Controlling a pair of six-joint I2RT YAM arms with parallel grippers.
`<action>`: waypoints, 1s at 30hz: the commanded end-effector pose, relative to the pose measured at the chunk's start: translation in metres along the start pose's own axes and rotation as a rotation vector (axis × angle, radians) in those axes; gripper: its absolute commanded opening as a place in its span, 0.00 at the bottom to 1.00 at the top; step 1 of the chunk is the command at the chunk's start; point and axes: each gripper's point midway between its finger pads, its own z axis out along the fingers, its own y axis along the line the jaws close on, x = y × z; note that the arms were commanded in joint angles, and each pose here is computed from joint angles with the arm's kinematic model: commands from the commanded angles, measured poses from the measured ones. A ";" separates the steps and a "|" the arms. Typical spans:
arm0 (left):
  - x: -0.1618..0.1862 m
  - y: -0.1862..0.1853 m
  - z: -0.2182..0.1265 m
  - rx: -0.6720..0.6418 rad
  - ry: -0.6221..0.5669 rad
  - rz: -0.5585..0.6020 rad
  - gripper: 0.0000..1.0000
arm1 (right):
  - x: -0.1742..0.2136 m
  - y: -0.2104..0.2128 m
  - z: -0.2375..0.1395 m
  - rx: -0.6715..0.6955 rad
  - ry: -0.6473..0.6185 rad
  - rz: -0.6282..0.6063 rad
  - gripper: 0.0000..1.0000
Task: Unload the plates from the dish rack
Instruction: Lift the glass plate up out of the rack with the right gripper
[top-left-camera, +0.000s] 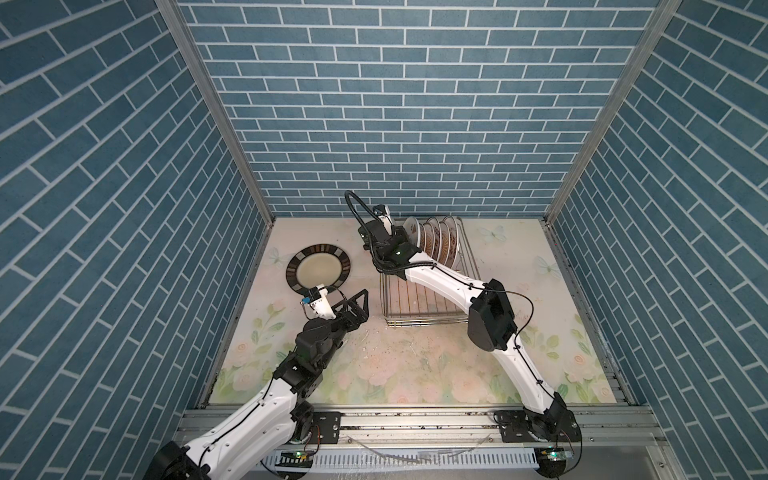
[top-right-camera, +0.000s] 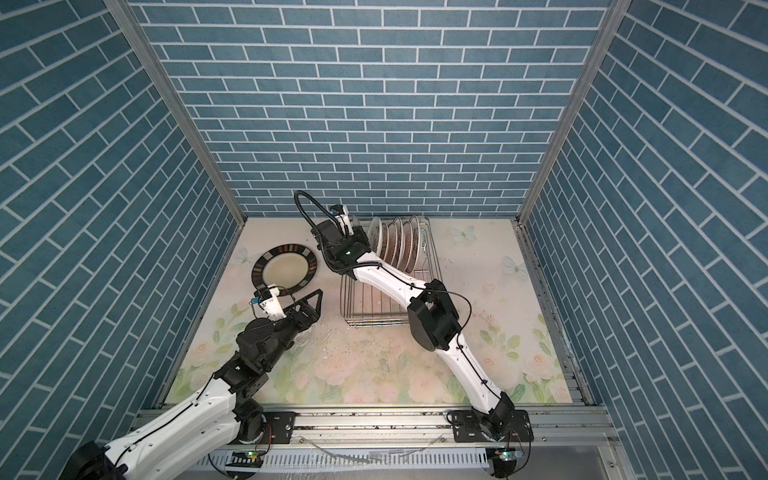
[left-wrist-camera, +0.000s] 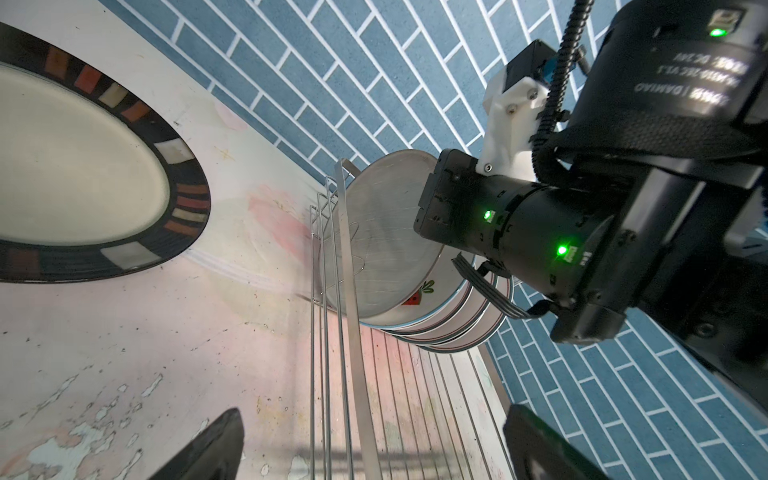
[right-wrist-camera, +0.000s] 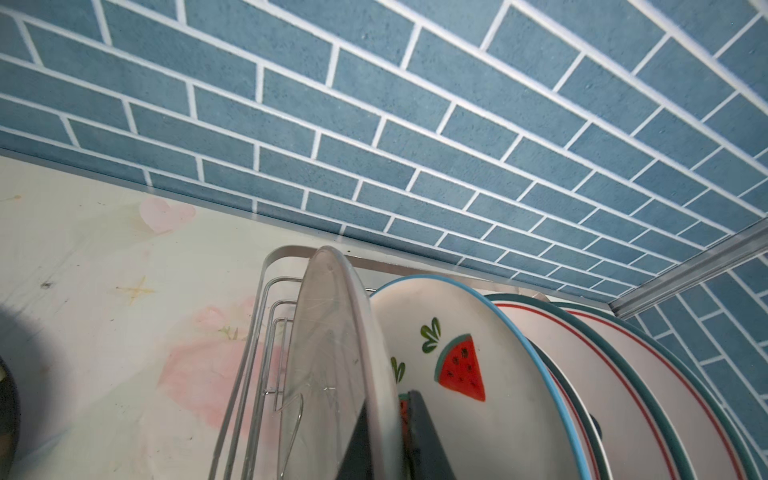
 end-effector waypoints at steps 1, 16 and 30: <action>-0.003 -0.010 0.003 0.021 0.006 0.018 1.00 | -0.069 -0.057 -0.036 0.098 -0.127 0.099 0.00; 0.001 -0.012 0.010 0.024 0.025 0.017 1.00 | -0.097 -0.086 -0.081 0.027 -0.232 0.190 0.00; -0.009 -0.041 -0.010 0.221 -0.043 0.047 1.00 | -0.104 -0.113 -0.139 -0.231 -0.351 0.363 0.00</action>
